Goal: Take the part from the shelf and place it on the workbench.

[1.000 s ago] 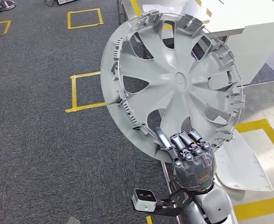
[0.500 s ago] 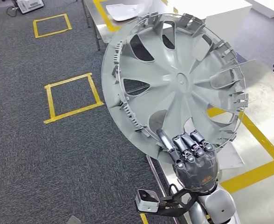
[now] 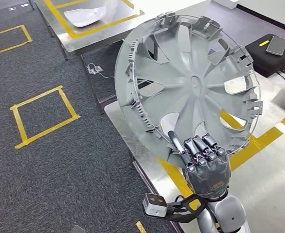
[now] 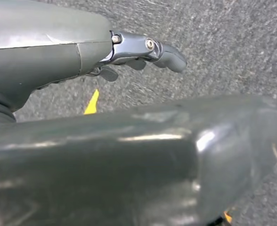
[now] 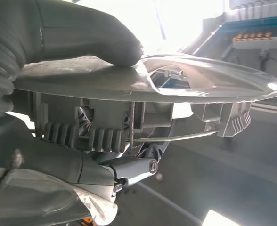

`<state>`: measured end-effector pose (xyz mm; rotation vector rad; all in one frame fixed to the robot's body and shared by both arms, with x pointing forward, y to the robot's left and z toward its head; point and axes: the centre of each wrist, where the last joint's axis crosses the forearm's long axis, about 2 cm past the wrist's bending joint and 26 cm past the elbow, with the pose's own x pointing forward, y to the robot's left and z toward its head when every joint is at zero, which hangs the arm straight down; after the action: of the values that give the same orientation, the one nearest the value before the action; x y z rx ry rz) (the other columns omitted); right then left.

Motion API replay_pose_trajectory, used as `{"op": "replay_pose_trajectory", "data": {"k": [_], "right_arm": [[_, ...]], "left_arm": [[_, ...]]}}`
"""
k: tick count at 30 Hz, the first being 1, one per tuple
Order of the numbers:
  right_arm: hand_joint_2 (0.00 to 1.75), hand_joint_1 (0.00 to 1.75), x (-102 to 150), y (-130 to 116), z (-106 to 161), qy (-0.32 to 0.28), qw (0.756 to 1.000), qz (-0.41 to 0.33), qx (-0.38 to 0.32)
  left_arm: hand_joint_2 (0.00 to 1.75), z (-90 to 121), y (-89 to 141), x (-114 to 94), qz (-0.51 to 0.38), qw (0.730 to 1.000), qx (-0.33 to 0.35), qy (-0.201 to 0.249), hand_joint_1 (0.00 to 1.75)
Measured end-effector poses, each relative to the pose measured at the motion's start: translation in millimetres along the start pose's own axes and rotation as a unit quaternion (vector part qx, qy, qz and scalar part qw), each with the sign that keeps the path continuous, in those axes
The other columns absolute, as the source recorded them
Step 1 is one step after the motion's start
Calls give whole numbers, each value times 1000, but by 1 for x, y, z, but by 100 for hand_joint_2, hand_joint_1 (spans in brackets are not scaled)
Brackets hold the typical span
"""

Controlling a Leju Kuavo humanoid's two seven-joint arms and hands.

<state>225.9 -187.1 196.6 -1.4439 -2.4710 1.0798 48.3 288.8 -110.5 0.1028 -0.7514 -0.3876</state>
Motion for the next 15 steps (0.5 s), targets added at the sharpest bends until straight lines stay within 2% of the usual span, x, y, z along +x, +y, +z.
{"op": "replay_pose_trajectory", "data": {"k": [15], "right_arm": [[175, 175, -1, -1, 2, -4, 1000, 3, 2]], "left_arm": [[0, -1, -3, 3, 3, 1000, -4, -3, 0]]}}
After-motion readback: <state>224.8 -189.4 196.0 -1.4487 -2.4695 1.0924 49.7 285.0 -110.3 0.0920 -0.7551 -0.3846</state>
